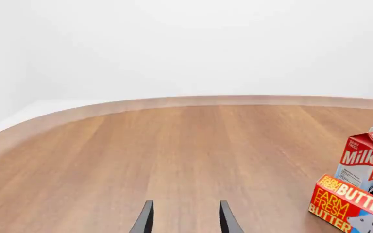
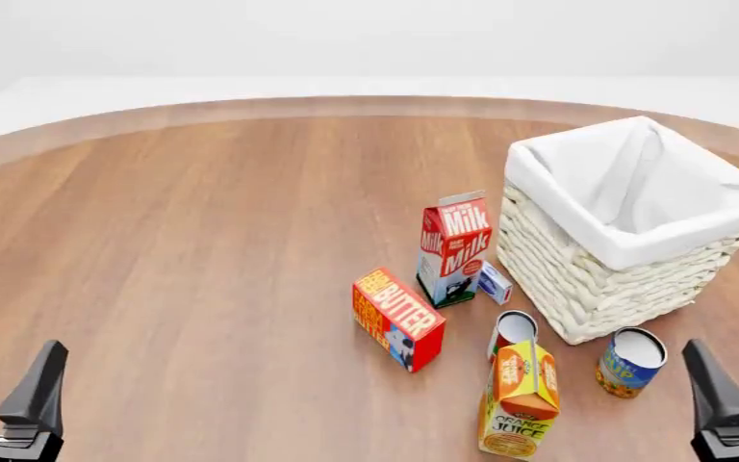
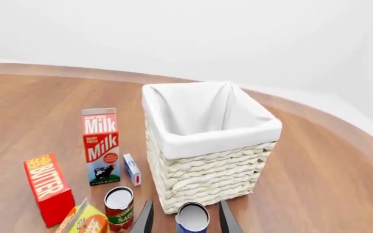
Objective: Pick up the alphabet soup, and put it in the basket.
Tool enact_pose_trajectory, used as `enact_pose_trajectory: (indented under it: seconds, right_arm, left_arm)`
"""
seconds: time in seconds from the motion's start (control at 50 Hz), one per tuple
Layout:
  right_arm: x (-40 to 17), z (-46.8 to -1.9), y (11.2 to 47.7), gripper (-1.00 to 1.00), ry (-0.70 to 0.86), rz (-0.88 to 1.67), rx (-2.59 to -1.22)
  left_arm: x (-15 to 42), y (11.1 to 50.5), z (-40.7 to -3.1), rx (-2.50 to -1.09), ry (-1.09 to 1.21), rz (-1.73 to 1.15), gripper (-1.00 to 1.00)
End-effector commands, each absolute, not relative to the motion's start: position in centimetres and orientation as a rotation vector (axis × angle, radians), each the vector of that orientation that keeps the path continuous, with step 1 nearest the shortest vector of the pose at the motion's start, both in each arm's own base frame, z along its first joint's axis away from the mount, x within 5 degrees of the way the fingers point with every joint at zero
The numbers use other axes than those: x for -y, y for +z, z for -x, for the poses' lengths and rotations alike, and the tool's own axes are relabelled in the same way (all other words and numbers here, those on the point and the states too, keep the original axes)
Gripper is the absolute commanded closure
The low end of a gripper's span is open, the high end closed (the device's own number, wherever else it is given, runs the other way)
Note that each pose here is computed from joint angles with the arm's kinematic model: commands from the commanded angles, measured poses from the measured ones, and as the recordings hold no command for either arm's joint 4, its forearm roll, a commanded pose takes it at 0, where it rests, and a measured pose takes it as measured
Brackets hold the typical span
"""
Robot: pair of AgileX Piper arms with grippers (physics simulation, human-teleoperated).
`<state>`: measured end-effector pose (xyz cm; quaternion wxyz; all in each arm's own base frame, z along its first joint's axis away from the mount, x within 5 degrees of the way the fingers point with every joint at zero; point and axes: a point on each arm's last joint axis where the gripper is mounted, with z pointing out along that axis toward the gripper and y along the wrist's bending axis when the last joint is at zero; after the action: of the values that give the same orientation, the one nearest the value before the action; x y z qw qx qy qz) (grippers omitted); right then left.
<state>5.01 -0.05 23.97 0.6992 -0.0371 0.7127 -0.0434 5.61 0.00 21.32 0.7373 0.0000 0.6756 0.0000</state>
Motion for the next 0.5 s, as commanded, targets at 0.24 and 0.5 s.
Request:
enact_pose_trajectory:
  seconds: [0.24, 0.5]
  right_arm:
    - [0.1, -6.0, 22.7, -1.00, -0.119, 0.097, -1.662]
    - [0.1, -7.0, 21.1, -1.00, -0.123, 0.115, -1.722]
  left_arm:
    - [0.0, 21.3, -5.6, -1.484, 0.000, 0.000, -1.00]
    - [0.0, 21.3, -5.6, -1.484, 0.000, 0.000, -1.00]
